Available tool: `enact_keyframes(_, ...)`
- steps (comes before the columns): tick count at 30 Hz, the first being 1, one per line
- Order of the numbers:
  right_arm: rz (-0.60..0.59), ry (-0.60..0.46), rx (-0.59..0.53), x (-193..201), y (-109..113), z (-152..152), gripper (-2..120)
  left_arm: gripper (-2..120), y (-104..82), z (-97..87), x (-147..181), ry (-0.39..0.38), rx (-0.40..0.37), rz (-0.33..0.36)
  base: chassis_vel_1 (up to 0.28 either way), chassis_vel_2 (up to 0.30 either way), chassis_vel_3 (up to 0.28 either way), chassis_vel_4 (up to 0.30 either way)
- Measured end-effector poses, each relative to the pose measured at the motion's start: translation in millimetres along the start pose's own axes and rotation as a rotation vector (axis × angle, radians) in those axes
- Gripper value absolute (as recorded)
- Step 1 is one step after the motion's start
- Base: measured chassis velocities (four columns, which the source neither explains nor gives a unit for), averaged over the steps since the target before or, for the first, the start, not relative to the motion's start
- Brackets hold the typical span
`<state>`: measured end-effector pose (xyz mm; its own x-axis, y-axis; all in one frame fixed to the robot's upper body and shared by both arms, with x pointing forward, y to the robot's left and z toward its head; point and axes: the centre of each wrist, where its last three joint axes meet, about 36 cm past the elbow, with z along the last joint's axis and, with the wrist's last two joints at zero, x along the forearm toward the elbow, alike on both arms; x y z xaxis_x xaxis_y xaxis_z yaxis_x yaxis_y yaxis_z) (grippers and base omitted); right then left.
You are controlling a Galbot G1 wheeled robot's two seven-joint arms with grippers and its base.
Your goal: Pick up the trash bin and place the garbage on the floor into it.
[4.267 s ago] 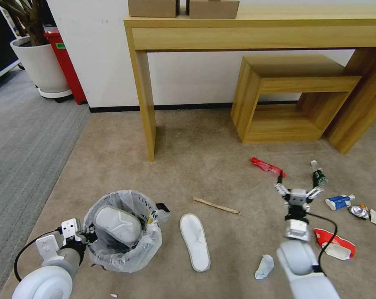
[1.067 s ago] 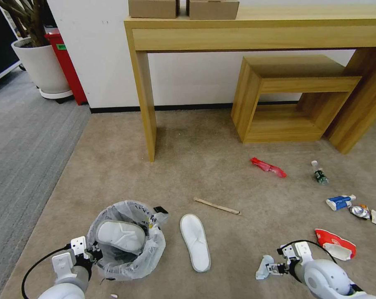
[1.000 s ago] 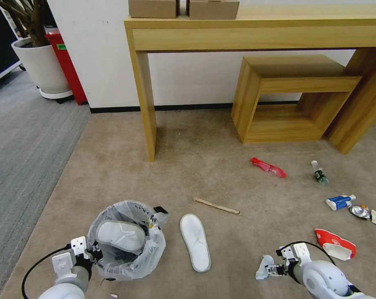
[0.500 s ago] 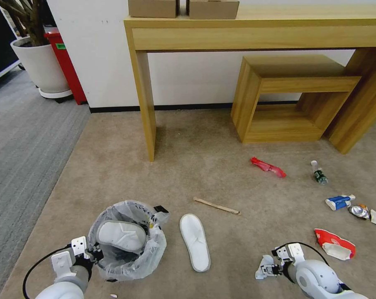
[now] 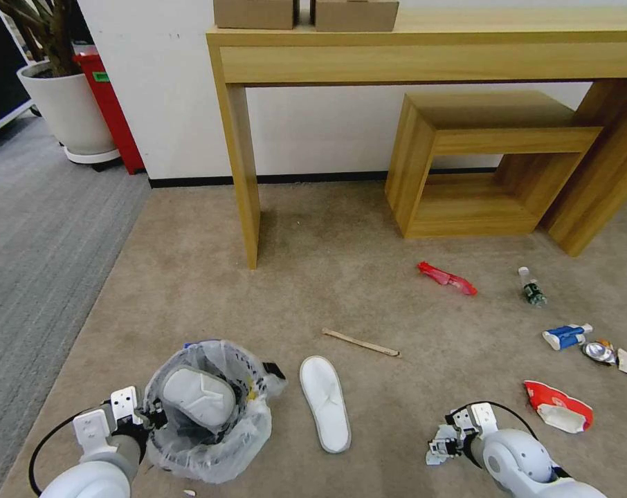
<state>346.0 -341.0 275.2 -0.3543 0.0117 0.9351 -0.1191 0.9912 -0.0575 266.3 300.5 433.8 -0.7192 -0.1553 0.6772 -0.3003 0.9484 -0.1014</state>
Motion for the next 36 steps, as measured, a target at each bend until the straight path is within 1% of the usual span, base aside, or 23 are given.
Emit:
enact_keyframes(7, 0.01, 0.002, 0.002, 2.2, -3.3, 2.6, 100, 0, -3.2, -1.0, 3.5, 0.01, 0.018, 0.014, 0.0, 0.0, 0.0, 0.0)
enact_keyframes(12, 0.015, 0.003, -0.001, 2.1, -4.2, 4.1, 100, 0, -5.3, -10.2, 12.0, 0.006, 0.04, 0.029, 0.0, 0.0, 0.0, 0.0)
enact_keyframes(15, 0.019, 0.007, 0.003, 1.5, -3.4, 7.0, 100, 0, -3.8, -18.9, 16.6, 0.002, 0.058, 0.031, 0.0, 0.0, 0.0, 0.0)
enact_keyframes(19, 0.021, 0.009, 0.004, 1.2, -2.4, 8.7, 100, 0, -3.5, -23.9, 21.4, -0.007, 0.064, 0.034, 0.0, 0.0, 0.0, 0.0)
enact_keyframes(24, 0.021, 0.007, 0.004, 0.8, -1.0, 8.9, 100, 0, -3.9, -22.5, 25.0, -0.004, 0.063, 0.036, 0.0, 0.0, 0.0, 0.0)
enact_keyframes(36, 0.023, 0.003, 0.004, -1.1, 0.7, 8.1, 100, 0, -4.4, -9.8, 29.6, 0.008, 0.039, 0.026, 0.0, 0.0, 0.0, 0.0)
